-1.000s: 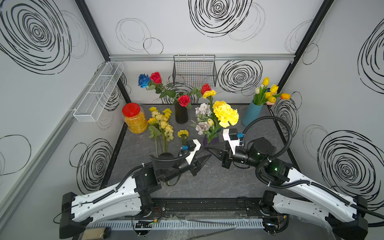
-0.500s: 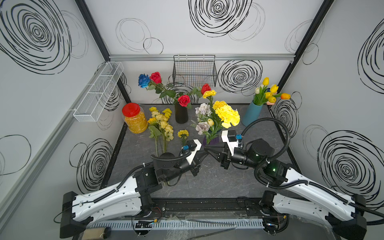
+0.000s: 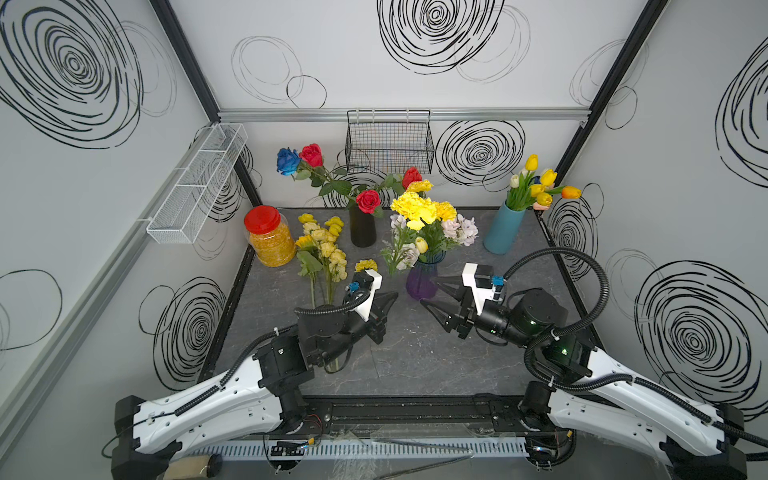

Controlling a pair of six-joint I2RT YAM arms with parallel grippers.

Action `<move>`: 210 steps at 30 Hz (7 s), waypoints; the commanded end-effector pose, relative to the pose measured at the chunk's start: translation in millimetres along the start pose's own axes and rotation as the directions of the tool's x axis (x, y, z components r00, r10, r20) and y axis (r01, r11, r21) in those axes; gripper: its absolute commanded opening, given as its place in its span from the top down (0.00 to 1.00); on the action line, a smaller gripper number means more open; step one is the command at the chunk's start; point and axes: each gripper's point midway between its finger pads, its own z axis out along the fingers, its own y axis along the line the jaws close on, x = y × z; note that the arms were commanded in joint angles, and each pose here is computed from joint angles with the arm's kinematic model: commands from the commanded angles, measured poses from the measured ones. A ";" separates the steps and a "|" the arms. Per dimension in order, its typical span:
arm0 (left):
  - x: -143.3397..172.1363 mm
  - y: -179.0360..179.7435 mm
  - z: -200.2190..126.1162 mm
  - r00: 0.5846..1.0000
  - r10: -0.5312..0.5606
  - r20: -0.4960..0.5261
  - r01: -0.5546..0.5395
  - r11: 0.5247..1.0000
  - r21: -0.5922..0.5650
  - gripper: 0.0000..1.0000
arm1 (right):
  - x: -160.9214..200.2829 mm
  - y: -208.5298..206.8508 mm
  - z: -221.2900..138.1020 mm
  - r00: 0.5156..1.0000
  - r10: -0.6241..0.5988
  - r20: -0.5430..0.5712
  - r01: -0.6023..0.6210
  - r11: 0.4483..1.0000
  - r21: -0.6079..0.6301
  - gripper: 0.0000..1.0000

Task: Pick out yellow flowers from the vase
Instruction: Place the flower at the center of the board, then pick up the flower from the vase.

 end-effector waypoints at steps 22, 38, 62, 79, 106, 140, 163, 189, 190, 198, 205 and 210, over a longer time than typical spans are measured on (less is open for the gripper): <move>187.1 126.2 -23.1 0.713 -0.661 -0.235 0.520 0.723 -0.455 1.00 | 1.1 -61.0 -48.6 0.995 -0.097 0.029 0.080 0.931 0.356 0.32; 233.4 149.6 8.8 0.643 -0.675 -0.362 0.447 0.714 -0.539 0.93 | 12.0 -61.9 -55.1 0.998 -0.043 0.050 0.022 0.934 0.356 0.32; 36.3 101.5 -4.4 0.940 -0.325 -0.101 0.270 0.893 -0.360 0.49 | 13.4 -83.1 -75.4 0.998 -0.037 0.046 0.010 0.875 0.483 0.30; -73.9 -39.5 121.1 0.984 -0.030 -0.175 0.006 0.991 -0.137 0.49 | 21.4 -92.5 -101.8 0.995 0.018 0.097 -0.068 0.840 0.538 0.30; -81.5 29.1 215.0 0.979 -0.161 -0.123 0.112 0.935 -0.337 0.51 | 17.5 -91.1 -111.5 0.992 0.009 0.125 -0.074 0.842 0.535 0.28; -141.5 30.3 209.1 0.983 -0.138 0.117 0.168 0.937 -0.306 0.79 | 15.3 -90.7 -100.6 0.992 -0.007 0.123 -0.059 0.851 0.521 0.27; -182.5 -7.2 156.1 0.975 -0.105 0.197 0.150 0.962 -0.227 0.78 | 43.9 -138.2 -3.5 0.996 0.008 -0.090 0.021 0.948 0.316 0.44; -200.9 -31.2 149.0 0.977 -0.083 0.199 0.125 0.969 -0.211 0.76 | 48.3 -175.7 55.9 0.974 -0.200 -0.108 0.223 0.932 0.285 0.63; -201.4 -31.4 149.1 0.977 -0.081 0.199 0.124 0.970 -0.211 0.76 | 47.2 -175.4 56.7 0.974 -0.202 -0.105 0.224 0.933 0.282 0.63; -201.0 -37.4 153.8 0.978 -0.083 0.191 0.121 0.973 -0.195 0.75 | 42.7 -174.0 63.6 0.973 -0.212 -0.096 0.230 0.938 0.260 0.75; -199.1 -39.7 157.1 0.980 -0.084 0.182 0.120 0.974 -0.192 0.75 | 36.8 -172.1 65.5 0.971 -0.219 -0.091 0.235 0.939 0.250 0.91; -202.8 -38.5 152.2 0.979 -0.081 0.187 0.118 0.974 -0.193 0.73 | 30.0 -169.6 62.9 0.971 -0.225 -0.082 0.239 0.937 0.254 0.97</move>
